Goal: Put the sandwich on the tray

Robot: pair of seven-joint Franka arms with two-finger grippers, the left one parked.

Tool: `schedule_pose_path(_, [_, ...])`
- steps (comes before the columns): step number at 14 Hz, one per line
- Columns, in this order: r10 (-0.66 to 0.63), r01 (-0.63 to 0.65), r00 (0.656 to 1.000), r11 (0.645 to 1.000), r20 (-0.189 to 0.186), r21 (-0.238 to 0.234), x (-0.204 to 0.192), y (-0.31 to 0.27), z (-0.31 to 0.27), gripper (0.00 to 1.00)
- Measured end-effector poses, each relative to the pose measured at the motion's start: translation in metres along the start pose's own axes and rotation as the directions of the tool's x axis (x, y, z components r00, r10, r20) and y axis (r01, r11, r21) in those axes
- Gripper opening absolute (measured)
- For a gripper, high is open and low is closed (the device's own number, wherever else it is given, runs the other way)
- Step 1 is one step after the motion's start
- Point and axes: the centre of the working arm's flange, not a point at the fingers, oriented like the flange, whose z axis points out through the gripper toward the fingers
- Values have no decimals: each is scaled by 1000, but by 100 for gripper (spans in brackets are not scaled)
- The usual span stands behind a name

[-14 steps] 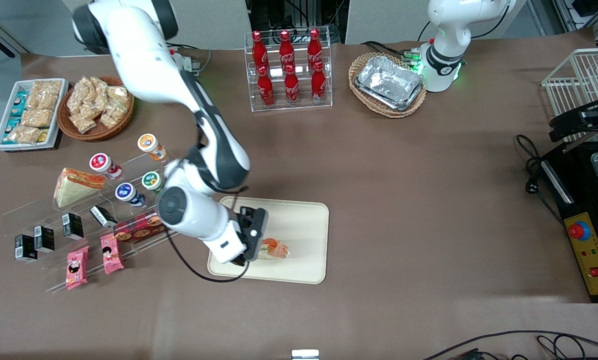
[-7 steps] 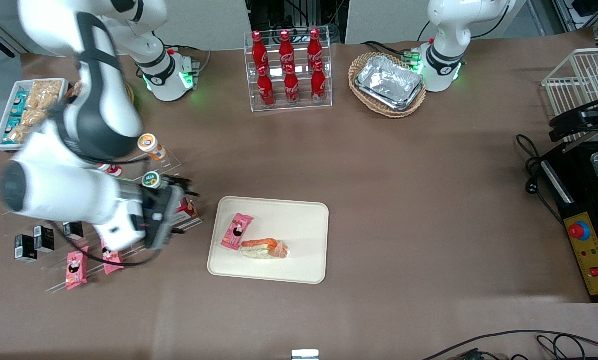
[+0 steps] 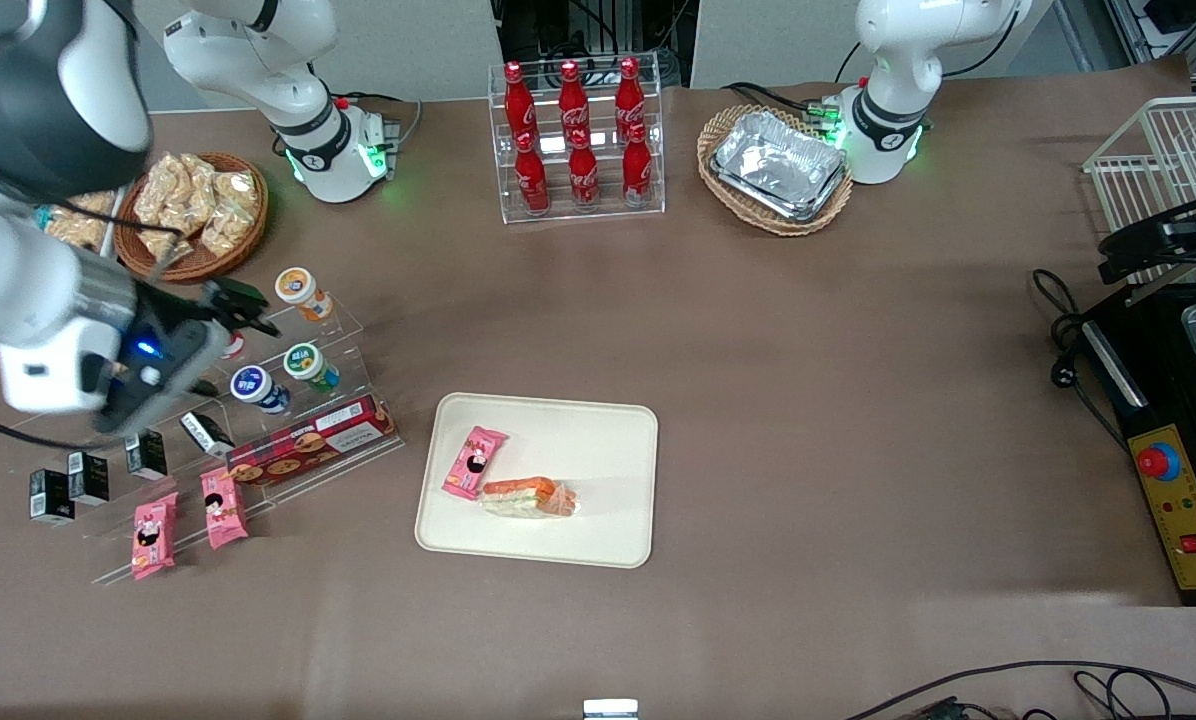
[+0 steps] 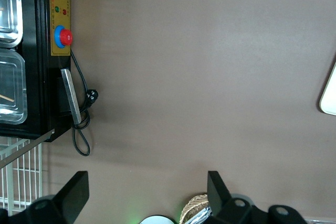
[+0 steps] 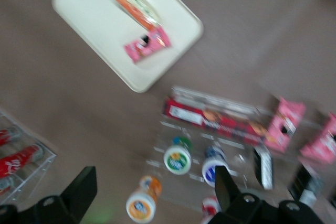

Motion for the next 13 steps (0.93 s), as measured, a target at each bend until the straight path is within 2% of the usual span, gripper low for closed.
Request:
schedule_pose_path(2, [109, -106, 993, 992, 40, -75, -28, 15, -7, 100])
schedule_pose_path(4, [244, -238, 969, 966, 48, -102, -51, 26, -4, 100])
schedule_pose_path(7, [358, -354, 934, 926, 5, -132, -81, 32, 3, 100])
schedule_pose_path(11, [451, -452, 892, 882, -35, -136, -107, 44, 4, 100])
schedule_pose_path(13, [515, -518, 856, 849, -56, -106, -113, 52, 2, 100])
